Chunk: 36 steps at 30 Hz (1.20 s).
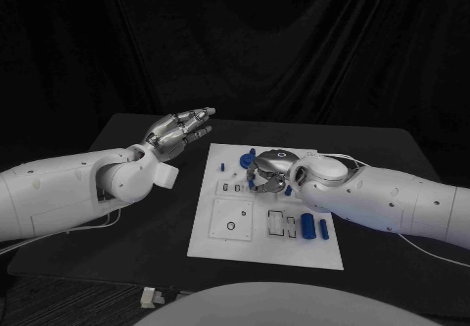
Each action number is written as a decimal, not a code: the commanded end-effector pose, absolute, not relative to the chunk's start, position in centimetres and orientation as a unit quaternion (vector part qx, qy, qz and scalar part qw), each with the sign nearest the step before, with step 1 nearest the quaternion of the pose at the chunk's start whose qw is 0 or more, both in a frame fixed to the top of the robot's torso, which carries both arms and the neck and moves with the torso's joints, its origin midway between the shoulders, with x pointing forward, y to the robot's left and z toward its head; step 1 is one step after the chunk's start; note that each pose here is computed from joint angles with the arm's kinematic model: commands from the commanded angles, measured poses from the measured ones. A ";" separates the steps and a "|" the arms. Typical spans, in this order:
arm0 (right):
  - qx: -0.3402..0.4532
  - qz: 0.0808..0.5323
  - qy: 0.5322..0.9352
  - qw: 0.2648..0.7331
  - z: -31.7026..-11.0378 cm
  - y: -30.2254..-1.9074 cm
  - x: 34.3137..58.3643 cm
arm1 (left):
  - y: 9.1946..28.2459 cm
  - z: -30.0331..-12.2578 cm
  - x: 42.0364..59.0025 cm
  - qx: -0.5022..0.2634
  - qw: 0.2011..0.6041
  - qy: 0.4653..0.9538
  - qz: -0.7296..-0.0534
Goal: Assemble the parts on the task board
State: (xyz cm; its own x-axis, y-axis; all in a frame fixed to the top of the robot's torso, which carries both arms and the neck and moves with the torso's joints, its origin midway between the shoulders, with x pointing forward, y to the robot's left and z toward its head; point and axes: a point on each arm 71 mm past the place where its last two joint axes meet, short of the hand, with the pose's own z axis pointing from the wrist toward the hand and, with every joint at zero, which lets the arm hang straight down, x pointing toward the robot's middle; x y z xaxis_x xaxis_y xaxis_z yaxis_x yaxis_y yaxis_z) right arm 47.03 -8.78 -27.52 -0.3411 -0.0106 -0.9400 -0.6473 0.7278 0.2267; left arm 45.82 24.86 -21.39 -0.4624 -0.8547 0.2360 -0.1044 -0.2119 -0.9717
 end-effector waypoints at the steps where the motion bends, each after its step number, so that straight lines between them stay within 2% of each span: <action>1: -0.217 0.292 0.766 0.530 -27.7 -8.7 47.1 | 24.7 -21.2 45.8 -0.427 0.290 0.552 -0.655; 36: -0.218 0.282 0.775 0.522 -28.2 -8.6 47.3 | 24.4 -21.3 45.9 -0.425 0.289 0.552 -0.656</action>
State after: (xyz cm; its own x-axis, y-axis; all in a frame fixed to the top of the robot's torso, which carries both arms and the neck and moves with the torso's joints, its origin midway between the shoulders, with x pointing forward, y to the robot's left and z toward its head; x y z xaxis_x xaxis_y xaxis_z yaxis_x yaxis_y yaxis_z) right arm 47.29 -8.45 -28.05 -0.3640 -0.0420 -0.9304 -0.6406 0.7364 0.2174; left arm 45.89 24.56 -21.40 -0.4669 -0.8520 0.2367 -0.1044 -0.2128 -0.9715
